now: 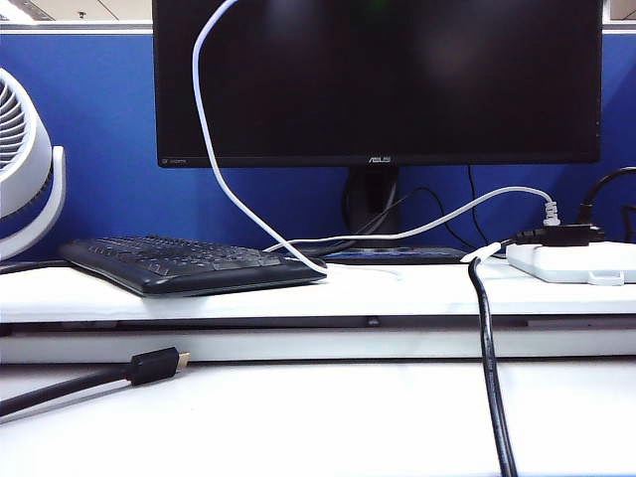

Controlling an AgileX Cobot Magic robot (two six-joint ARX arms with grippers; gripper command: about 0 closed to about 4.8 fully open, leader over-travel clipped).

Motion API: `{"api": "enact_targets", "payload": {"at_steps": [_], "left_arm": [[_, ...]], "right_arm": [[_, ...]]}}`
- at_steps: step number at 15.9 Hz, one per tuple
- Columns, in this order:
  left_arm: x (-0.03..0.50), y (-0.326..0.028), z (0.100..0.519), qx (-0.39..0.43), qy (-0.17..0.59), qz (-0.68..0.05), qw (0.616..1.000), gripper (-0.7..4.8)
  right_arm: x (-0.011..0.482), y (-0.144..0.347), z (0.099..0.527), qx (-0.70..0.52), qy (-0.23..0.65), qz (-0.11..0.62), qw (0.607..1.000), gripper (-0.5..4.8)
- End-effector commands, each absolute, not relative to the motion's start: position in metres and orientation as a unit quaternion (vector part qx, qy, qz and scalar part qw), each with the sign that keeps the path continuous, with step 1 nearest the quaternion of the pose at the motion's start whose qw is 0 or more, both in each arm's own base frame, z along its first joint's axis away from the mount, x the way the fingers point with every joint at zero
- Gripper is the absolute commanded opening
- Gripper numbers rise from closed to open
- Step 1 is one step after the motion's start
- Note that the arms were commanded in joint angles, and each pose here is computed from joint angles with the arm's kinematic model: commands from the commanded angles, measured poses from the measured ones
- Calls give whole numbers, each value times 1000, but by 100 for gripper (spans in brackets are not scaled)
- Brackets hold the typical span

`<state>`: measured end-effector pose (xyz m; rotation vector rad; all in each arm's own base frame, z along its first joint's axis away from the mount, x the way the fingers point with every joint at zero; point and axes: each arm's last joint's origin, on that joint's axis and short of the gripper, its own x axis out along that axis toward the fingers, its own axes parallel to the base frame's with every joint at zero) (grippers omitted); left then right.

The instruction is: Pick up the Type-C charging cable and the charging base, insert one end of the Type-C charger into the corresponding slot on the base, and finally place the plugged-in charger back on the table.

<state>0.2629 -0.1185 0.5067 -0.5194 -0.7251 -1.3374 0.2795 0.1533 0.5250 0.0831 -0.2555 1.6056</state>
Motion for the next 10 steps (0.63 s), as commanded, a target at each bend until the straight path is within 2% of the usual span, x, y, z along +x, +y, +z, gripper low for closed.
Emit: {"api": "enact_targets", "payload": {"at_steps": [1, 6, 10], "left_arm": [[261, -118, 509, -229, -318, -604, 694, 20], [270, -123, 502, -233, -252, -610, 714, 20], [270, -123, 503, -235, -251, -611, 713, 20]], "right_arm": [[270, 133, 539, 48, -124, 697, 705, 238], [270, 133, 540, 52, -124, 693, 709, 238], [274, 134, 536, 78, -101, 669, 732, 237]]}}
